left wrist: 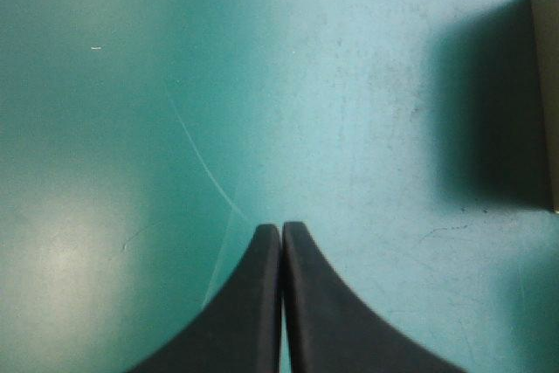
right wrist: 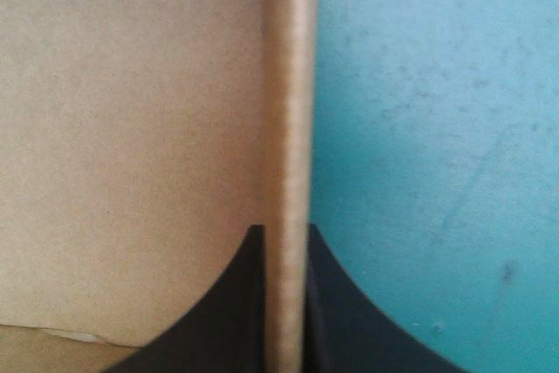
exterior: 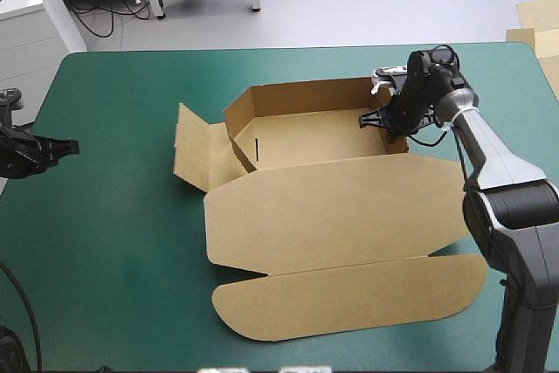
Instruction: Fold the box
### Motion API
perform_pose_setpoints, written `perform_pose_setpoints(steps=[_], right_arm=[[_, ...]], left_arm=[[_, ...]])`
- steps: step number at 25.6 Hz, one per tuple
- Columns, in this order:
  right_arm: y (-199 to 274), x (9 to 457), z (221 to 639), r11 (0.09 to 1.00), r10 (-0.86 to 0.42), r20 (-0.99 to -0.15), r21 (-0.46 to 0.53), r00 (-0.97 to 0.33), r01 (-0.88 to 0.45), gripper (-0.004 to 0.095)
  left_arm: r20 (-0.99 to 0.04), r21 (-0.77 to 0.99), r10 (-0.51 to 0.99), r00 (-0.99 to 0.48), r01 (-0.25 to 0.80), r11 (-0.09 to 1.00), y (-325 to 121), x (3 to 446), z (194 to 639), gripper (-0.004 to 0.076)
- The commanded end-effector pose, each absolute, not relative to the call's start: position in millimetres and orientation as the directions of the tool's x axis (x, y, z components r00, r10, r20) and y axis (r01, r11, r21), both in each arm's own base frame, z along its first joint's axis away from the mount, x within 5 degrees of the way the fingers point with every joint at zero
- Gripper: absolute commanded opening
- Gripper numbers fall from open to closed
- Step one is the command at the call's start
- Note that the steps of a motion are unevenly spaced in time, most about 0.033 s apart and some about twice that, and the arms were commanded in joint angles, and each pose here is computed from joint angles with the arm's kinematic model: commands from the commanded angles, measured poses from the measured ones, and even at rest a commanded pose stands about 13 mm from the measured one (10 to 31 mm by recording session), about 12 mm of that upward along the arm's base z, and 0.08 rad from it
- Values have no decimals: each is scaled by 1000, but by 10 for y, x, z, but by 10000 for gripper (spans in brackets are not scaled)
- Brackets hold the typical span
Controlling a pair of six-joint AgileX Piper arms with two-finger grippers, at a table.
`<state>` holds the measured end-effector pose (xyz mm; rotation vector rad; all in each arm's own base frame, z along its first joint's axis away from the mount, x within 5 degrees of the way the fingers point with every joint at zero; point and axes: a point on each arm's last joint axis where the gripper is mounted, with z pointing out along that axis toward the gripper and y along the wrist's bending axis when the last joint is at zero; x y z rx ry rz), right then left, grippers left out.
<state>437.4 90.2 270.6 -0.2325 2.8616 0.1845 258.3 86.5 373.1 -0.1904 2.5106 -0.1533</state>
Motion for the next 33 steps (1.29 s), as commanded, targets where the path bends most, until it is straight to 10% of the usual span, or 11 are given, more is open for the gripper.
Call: perform_pose_setpoints(steps=[1,8,14,24,33], right_arm=[[801,4187,3408,954,-72,-415,238,-907,-184,-20],[544,3839,3809,947,-35,-485,263,-874,-184,-20],[447,3315,4130,911,-23,-548,332,-836,-243,-20],[484,3119,4348,859,-6,-608,404,-794,-316,-20],[542,3203,3916,821,28,-554,487,-832,-297,-18]], left_arm=[[-660,-148,-174,-730,-101,984,848,2571,3923,-9],[-655,-142,-112,-747,-24,990,783,2698,3839,81],[-556,-275,-136,-820,27,961,636,2972,3547,591],[-521,-714,-257,-814,250,655,221,2984,3784,587],[-568,-711,-225,-792,334,619,-15,2859,3975,563]])
